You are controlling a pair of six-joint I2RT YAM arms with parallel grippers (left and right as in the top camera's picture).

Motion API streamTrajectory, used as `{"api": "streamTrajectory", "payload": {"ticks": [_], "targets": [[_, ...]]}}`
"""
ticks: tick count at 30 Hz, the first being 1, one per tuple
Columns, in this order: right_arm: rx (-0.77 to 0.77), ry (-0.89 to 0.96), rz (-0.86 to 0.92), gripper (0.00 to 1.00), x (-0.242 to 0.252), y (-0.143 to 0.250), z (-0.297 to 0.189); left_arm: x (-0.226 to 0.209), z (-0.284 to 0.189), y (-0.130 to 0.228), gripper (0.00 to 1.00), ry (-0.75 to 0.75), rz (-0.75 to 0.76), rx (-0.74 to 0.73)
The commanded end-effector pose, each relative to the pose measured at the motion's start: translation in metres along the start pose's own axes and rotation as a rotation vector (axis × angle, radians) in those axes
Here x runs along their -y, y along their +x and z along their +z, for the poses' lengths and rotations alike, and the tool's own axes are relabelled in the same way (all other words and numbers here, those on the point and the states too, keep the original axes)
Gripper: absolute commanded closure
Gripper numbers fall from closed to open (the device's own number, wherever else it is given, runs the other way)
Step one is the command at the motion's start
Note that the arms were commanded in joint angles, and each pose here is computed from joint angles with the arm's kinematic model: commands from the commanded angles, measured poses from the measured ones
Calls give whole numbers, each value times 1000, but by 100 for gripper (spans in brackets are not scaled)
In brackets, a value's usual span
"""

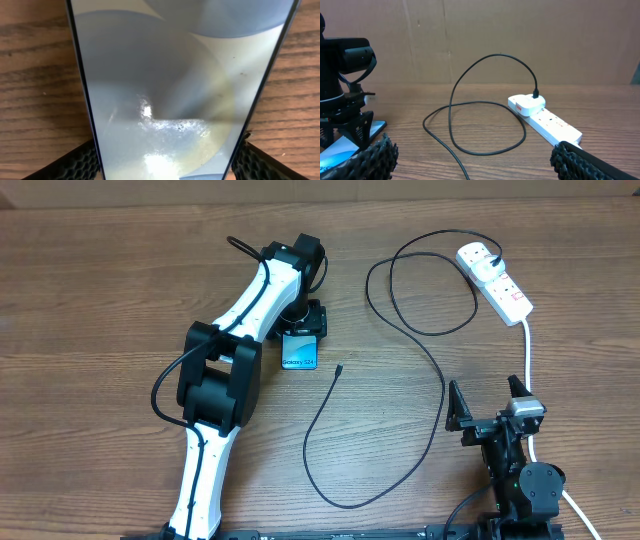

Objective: Plug charger to phone and switch on socket
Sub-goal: 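Close the left gripper on the phone's long sides, then lift the phone with the left gripper and tilt it upright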

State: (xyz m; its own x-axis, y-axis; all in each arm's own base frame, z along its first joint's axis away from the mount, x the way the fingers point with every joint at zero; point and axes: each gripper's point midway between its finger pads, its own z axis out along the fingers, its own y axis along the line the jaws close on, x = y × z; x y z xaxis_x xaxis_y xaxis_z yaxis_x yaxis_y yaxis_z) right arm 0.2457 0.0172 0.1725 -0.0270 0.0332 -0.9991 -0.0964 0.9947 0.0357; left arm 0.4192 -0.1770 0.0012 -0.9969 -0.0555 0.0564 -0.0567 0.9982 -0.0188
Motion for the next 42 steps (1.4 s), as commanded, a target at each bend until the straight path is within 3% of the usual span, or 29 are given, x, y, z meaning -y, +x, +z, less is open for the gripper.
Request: {"api": "streamTrajectory", "payload": {"ticks": [1,10,27,37,42], "targets": [[3,11,6,0,2,2,0,1,21,17,22,26,-23,-95],[3,11,6,0,2,2,0,2,7,20,24,26,-25,-111],[3,11,6,0,2,2,0,25,-18,27,27,170,-36,-176],[3,11,6,0,2,2,0,34,-45,28,29,430,-101,-283],[3,11,6,0,2,2,0,44,-66,26,33,636,-110,-337]]}}
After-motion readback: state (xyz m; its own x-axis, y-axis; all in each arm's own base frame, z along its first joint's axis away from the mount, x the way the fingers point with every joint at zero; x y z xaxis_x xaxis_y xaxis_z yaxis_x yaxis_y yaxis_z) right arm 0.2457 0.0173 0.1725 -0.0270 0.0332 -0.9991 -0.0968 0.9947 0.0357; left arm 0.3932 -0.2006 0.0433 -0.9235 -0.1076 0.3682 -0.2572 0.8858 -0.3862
